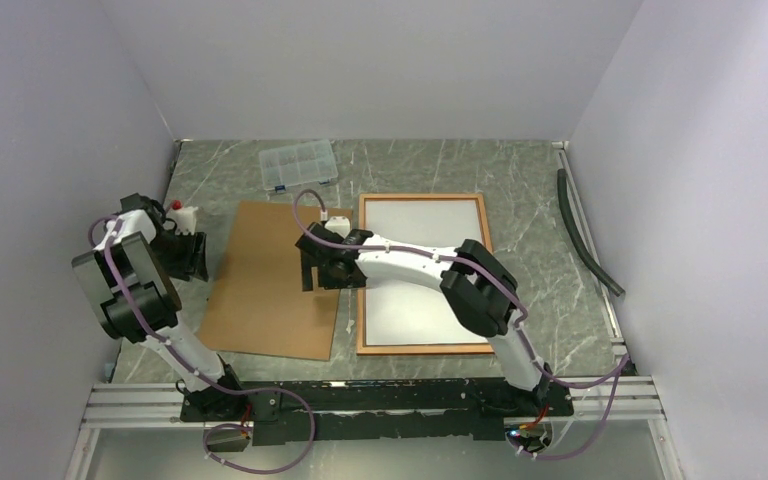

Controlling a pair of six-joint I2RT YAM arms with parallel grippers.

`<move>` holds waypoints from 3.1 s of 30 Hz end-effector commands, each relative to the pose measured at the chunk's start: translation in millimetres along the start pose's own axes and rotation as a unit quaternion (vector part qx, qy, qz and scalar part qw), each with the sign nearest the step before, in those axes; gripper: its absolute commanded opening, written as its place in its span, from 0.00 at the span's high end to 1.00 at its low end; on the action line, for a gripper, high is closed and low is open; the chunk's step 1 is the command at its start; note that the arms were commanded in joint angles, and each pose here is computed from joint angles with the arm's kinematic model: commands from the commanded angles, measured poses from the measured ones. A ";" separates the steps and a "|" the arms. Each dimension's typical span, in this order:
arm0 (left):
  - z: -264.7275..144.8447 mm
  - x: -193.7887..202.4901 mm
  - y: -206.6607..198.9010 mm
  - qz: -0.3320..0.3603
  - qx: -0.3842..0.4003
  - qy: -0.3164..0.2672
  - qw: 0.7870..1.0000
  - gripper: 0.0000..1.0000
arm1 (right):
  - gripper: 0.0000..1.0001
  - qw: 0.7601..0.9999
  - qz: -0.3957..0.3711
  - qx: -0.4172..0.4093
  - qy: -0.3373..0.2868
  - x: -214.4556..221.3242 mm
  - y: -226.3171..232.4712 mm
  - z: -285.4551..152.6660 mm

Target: Put the photo into the frame

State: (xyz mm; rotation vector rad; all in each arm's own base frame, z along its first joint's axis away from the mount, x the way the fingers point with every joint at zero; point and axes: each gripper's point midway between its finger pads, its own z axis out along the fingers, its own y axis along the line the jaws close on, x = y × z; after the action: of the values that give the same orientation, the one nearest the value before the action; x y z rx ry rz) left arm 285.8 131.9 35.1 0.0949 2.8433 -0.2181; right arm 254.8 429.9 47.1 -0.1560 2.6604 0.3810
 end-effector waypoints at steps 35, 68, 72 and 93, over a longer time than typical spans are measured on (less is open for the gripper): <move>66.2 17.4 -83.9 0.079 0.068 0.089 0.991 0.73 | 0.13 0.834 0.177 -0.522 -0.028 -101.3 119.5 -141.1; 25.3 -0.6 -125.9 0.054 0.191 0.079 0.977 0.76 | 0.25 0.713 0.089 -0.688 -0.100 -90.9 122.9 -201.5; 19.3 -2.6 -136.0 0.047 0.220 0.077 0.971 0.76 | 0.24 0.737 0.103 -0.662 -0.082 -86.2 119.0 -185.2; -30.5 -35.1 -152.2 0.073 0.237 0.013 0.969 0.67 | 1.00 0.879 0.183 -0.437 -0.062 -73.7 42.2 -134.9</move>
State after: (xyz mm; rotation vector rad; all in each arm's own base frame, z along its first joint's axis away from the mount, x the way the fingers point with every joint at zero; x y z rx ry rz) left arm 290.3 -4.3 57.3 0.3843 2.8316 -0.8326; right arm 248.6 428.5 194.9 0.1052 2.1848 1.6596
